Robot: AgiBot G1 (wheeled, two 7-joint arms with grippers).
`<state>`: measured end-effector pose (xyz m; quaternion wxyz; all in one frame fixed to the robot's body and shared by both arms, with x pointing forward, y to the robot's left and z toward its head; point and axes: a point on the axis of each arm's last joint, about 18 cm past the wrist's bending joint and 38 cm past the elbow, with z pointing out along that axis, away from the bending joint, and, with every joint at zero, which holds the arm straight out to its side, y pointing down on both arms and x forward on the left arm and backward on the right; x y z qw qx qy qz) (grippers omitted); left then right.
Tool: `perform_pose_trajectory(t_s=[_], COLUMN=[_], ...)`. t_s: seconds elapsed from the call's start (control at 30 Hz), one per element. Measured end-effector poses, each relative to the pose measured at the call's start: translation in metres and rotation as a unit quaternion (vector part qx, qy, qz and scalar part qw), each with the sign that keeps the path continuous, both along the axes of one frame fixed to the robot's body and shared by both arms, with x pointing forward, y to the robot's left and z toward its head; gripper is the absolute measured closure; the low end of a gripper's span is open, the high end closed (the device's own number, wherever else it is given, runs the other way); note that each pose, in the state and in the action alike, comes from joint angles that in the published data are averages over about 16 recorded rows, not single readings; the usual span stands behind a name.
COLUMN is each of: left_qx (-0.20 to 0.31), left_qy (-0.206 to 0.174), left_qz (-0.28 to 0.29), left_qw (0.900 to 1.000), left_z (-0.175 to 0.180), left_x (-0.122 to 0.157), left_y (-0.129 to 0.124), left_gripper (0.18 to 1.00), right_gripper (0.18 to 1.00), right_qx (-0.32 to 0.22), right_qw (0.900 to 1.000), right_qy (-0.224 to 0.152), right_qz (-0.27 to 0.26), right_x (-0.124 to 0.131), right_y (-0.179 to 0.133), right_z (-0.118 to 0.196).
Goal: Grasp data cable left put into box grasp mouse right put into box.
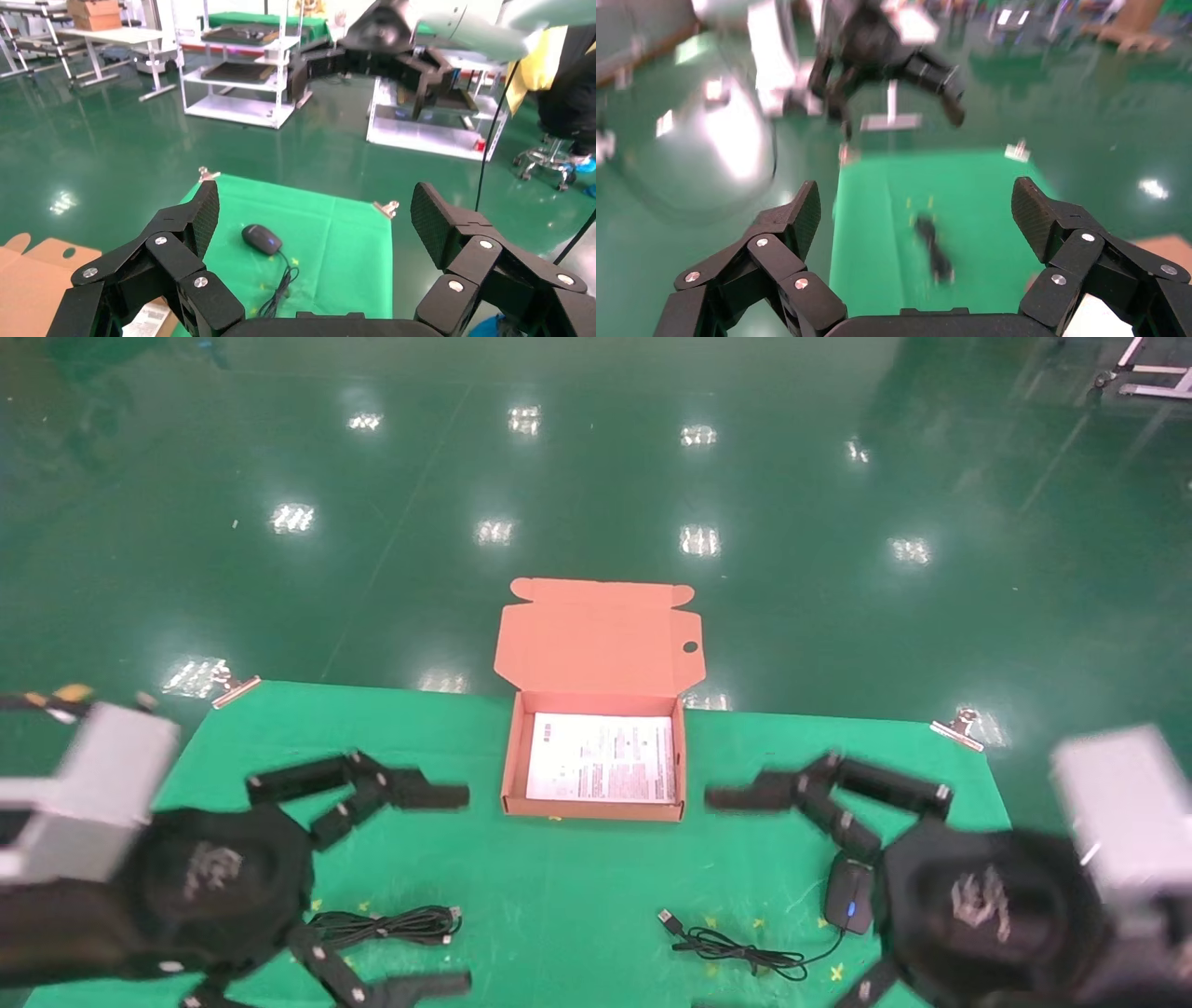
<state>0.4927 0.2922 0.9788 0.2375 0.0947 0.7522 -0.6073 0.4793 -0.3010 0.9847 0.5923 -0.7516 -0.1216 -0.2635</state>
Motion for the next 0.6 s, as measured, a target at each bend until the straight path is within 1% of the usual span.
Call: perform_pose_trajectory(t_s=[0.07,0.13,0.2,0.27,0.33,0.4,0.5,0.6], left_qx=[0.027,0.059,0.095,0.135,0.177,0.222,0.284,0.337], left_qy=[0.005,0.01,0.014,0.015,0.012,0.004,-0.011,-0.026], left_qz=[0.007,0.016,0.025,0.035,0.046,0.059,0.078,0.098], left_qw=[0.9996,0.9981,0.995,0.9901,0.983,0.9732,0.9555,0.936], left_z=[-0.006,-0.012,-0.019,-0.027,-0.034,-0.041,-0.049,-0.056], left_x=[0.007,0.014,0.023,0.033,0.043,0.055,0.073,0.092], left_y=[-0.003,-0.006,-0.009,-0.012,-0.014,-0.016,-0.017,-0.017], left_gripper=[0.183,0.183,0.183,0.183,0.183,0.183,0.183,0.183], right_gripper=[0.179,0.179,0.179,0.179,0.179,0.179,0.179,0.179], right_qx=[-0.037,-0.082,-0.133,-0.188,-0.243,-0.294,-0.364,-0.422], right_qw=[0.999,0.996,0.99,0.981,0.968,0.953,0.927,0.9], right_qy=[-0.008,-0.017,-0.025,-0.033,-0.041,-0.047,-0.057,-0.068], right_qz=[-0.008,-0.018,-0.028,-0.039,-0.049,-0.058,-0.069,-0.08], right_x=[0.004,0.009,0.016,0.024,0.034,0.043,0.057,0.07], right_y=[0.001,0.001,0.001,0.0,-0.001,-0.003,-0.006,-0.009], right_z=[-0.005,-0.011,-0.018,-0.026,-0.033,-0.04,-0.05,-0.059])
